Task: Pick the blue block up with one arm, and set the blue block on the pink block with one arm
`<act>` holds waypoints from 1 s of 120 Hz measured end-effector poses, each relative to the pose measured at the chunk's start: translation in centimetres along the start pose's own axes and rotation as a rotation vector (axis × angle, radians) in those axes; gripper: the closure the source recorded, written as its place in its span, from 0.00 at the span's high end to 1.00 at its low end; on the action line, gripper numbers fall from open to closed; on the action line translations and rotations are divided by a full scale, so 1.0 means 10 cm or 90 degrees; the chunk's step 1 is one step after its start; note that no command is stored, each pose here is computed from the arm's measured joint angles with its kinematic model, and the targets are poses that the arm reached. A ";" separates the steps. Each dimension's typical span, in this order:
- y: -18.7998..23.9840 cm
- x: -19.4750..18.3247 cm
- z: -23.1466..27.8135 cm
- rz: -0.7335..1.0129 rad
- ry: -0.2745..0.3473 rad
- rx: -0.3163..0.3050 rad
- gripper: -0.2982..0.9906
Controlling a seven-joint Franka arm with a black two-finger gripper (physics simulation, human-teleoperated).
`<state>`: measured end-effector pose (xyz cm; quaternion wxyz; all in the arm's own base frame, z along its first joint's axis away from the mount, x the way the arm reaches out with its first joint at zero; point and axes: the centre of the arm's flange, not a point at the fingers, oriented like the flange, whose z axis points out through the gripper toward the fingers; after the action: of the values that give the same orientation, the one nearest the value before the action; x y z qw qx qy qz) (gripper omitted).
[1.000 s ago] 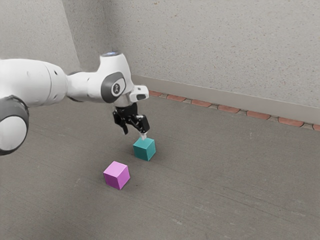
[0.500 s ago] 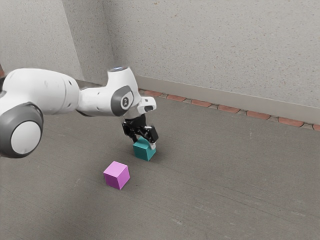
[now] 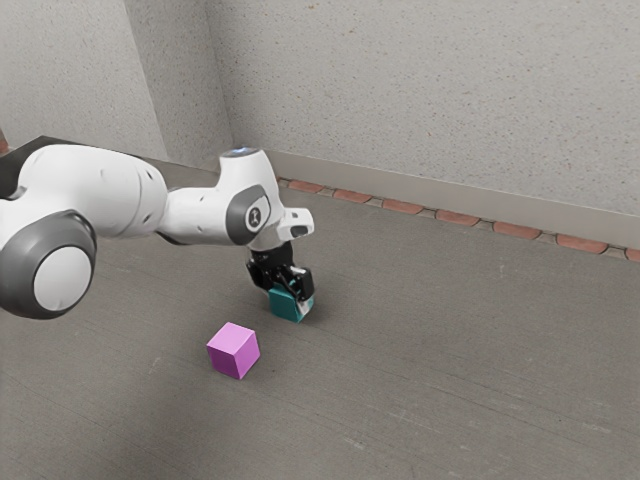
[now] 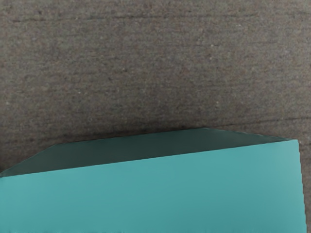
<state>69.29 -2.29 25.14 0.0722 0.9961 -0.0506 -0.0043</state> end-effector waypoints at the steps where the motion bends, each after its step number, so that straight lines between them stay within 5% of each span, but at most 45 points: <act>1: 0.00 0.00 -0.01 0.000 0.001 0.001 0.56; 28: 0.18 -0.14 -0.62 0.016 0.029 0.020 0.53; 50: 0.25 -1.05 -1.21 0.007 0.020 0.014 0.54; 70: 0.23 -1.57 -1.17 0.002 -0.010 0.030 0.54; 120: 0.17 -1.59 -0.77 -0.033 -0.027 0.049 0.54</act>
<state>53.39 -1.20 33.06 0.0325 0.9988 -0.0263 -0.0258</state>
